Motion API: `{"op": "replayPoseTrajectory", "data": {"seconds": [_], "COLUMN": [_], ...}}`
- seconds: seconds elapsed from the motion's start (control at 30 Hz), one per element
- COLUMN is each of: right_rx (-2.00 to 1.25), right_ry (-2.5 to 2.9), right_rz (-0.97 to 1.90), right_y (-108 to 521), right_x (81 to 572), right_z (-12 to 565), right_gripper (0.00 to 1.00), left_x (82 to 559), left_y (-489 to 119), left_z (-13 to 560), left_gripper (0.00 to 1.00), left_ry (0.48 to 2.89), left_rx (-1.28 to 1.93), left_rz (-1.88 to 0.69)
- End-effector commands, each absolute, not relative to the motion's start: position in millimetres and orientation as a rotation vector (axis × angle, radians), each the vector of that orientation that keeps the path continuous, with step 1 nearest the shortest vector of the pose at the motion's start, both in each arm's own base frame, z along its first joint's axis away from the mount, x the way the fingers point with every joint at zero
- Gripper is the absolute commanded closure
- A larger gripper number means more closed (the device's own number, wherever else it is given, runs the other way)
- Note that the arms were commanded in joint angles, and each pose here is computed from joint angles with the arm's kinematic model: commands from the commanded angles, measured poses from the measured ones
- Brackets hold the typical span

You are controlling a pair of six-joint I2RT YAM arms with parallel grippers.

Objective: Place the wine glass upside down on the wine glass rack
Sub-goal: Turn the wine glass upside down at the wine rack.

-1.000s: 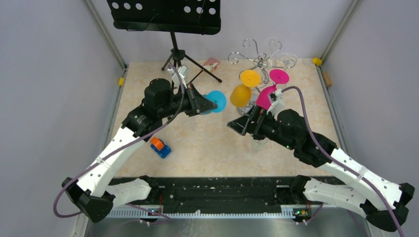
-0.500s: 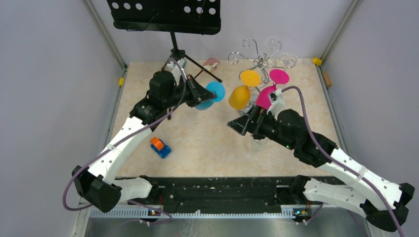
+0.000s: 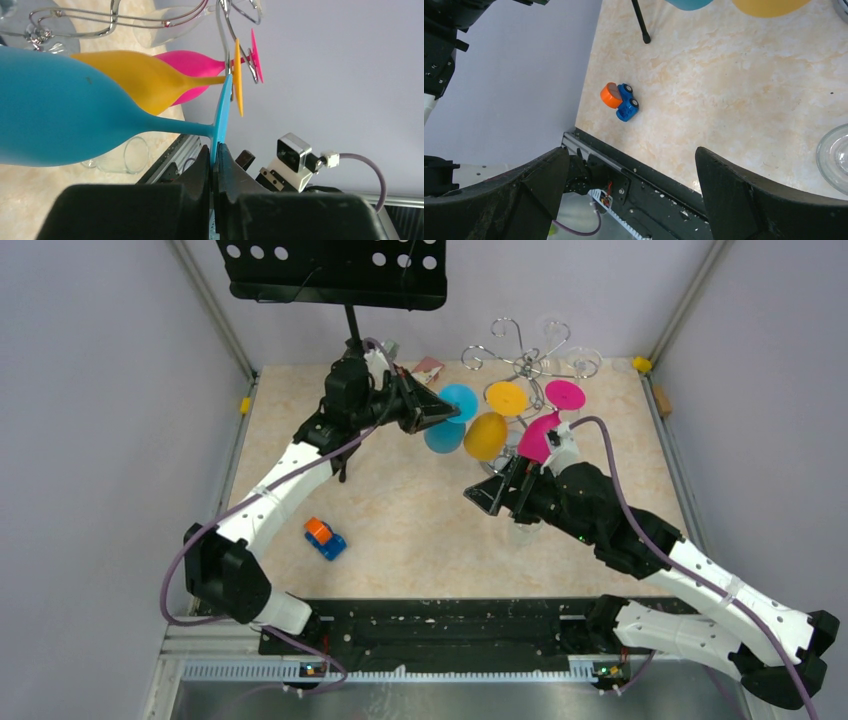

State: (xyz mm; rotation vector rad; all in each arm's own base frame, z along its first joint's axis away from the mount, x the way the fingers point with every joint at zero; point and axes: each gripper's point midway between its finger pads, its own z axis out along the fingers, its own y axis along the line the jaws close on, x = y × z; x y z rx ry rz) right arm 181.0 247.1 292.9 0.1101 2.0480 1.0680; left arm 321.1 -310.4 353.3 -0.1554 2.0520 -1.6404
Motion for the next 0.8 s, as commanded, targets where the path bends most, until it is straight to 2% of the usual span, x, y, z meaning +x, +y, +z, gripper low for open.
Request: {"op": "replayPoseTrajectory", "data": {"seconds": [0.0, 0.27, 0.77], "right_rx": [0.124, 0.118, 0.12], "right_ry": [1.98, 1.969, 1.983], "right_rz": [1.068, 1.053, 1.024], "right_y": [240.1, 238.1, 238.4], "right_x": [185.7, 187.1, 190.5], "right_z": [313.5, 314.7, 304.7], "right_gripper": [0.01, 0.01, 0.03], "left_x": [322.3, 336.4, 342.7], "left_y": [-316.4, -317.5, -327.1], "left_z": [398.3, 402.1, 410.0], "left_gripper": [1.0, 1.0, 1.0], "left_ry": [1.927, 1.925, 1.912], "left_rx": [-0.052, -0.043, -0.011], "left_rz": [-1.728, -1.661, -1.71]}}
